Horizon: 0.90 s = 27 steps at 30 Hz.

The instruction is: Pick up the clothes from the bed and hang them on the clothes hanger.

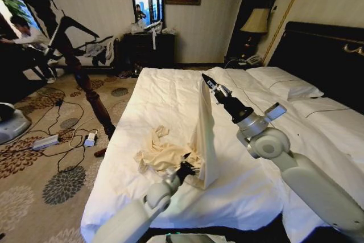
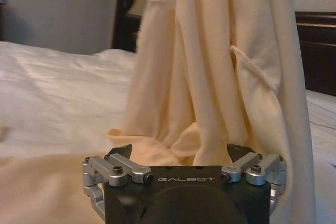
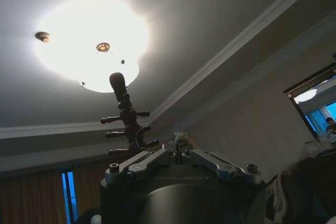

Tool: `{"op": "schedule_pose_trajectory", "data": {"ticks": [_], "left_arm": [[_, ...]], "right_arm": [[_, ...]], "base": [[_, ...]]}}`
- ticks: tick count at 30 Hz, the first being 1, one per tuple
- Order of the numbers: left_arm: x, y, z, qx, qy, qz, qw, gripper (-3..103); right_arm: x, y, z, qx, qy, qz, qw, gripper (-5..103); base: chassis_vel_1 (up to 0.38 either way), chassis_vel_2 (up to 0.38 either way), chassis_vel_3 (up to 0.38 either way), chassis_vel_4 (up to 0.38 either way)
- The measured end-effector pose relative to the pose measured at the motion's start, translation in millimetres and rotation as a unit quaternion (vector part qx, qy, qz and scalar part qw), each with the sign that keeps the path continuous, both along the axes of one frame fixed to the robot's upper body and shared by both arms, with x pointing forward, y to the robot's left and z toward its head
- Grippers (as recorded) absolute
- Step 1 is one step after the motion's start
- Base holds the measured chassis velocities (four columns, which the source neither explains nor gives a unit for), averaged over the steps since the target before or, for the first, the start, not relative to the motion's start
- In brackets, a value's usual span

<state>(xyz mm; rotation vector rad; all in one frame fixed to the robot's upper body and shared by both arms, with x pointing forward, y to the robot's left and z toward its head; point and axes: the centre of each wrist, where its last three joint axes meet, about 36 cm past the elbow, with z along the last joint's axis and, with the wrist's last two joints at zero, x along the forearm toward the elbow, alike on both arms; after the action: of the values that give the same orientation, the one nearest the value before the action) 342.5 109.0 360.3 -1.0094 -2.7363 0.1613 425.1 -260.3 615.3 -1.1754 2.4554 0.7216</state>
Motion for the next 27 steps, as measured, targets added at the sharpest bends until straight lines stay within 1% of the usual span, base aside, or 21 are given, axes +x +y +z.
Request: {"op": "schedule_pose_trajectory", "data": {"ticks": [2, 4, 7, 9, 12, 14, 16, 20, 22, 24, 25, 26, 27], "left_arm": [[-1, 2, 0, 0.0, 0.0, 0.002, 1.0, 100], [-9, 16, -1, 0.0, -0.002, 0.024, 0.9997, 100], [-11, 21, -2, 0.0, -0.003, 0.034, 0.9994, 100], [-9, 25, -5, -0.003, -0.002, 0.049, 0.9988, 100], [-5, 28, -11, -0.005, 0.002, 0.064, 0.9979, 100], [-4, 28, -12, -0.006, 0.003, 0.067, 0.9977, 100], [2, 24, -15, -0.016, 0.01, 0.078, 0.9968, 100], [8, 17, -19, -0.023, 0.016, 0.086, 0.9959, 100], [9, 17, -19, -0.024, 0.017, 0.087, 0.9957, 100], [9, 23, -18, -0.024, 0.015, 0.09, 0.9956, 100], [8, 30, -18, -0.02, 0.012, 0.091, 0.9956, 100], [8, 30, -18, -0.02, 0.012, 0.091, 0.9956, 100], [8, 35, -18, -0.016, 0.01, 0.092, 0.9955, 100]], "right_arm": [[0, 0, 0, 0.001, 0.0, 0.0, 1.0, 0], [1, 5, -1, 0.004, -0.002, 0.005, 1.0, 0], [1, 6, -1, 0.006, -0.003, 0.007, 1.0, 0], [0, 8, 0, 0.007, -0.005, 0.009, 1.0, 0], [-3, 8, 1, 0.007, -0.007, 0.01, 1.0, 0], [-4, 7, 2, 0.007, -0.007, 0.01, 1.0, 0], [-6, 6, 2, 0.007, -0.009, 0.01, 1.0, 0], [-9, 7, 2, 0.008, -0.01, 0.012, 1.0, 0], [-10, 7, 2, 0.008, -0.01, 0.012, 1.0, 0], [-11, 5, 2, 0.007, -0.011, 0.01, 1.0, 0], [-11, 5, 2, 0.007, -0.011, 0.009, 1.0, 0], [-11, 5, 2, 0.007, -0.011, 0.009, 1.0, 0], [-11, 4, 3, 0.008, -0.012, 0.008, 1.0, 0]], "base": [[0.0, 0.0, 0.0, 0.0], [0.0, 0.0, 0.0, 0.0], [0.0, 0.0, 0.0, 0.0], [0.0, 0.0, 0.0, 0.0], [0.0, 0.0, 0.0, 0.0], [0.0, 0.0, 0.0, 0.0], [0.0, 0.0, 0.0, 0.0], [0.0, 0.0, 0.0, 0.0], [0.0, 0.0, 0.0, 0.0], [0.0, 0.0, 0.0, 0.0], [0.0, 0.0, 0.0, 0.0], [0.0, 0.0, 0.0, 0.0], [0.0, 0.0, 0.0, 0.0]]}}
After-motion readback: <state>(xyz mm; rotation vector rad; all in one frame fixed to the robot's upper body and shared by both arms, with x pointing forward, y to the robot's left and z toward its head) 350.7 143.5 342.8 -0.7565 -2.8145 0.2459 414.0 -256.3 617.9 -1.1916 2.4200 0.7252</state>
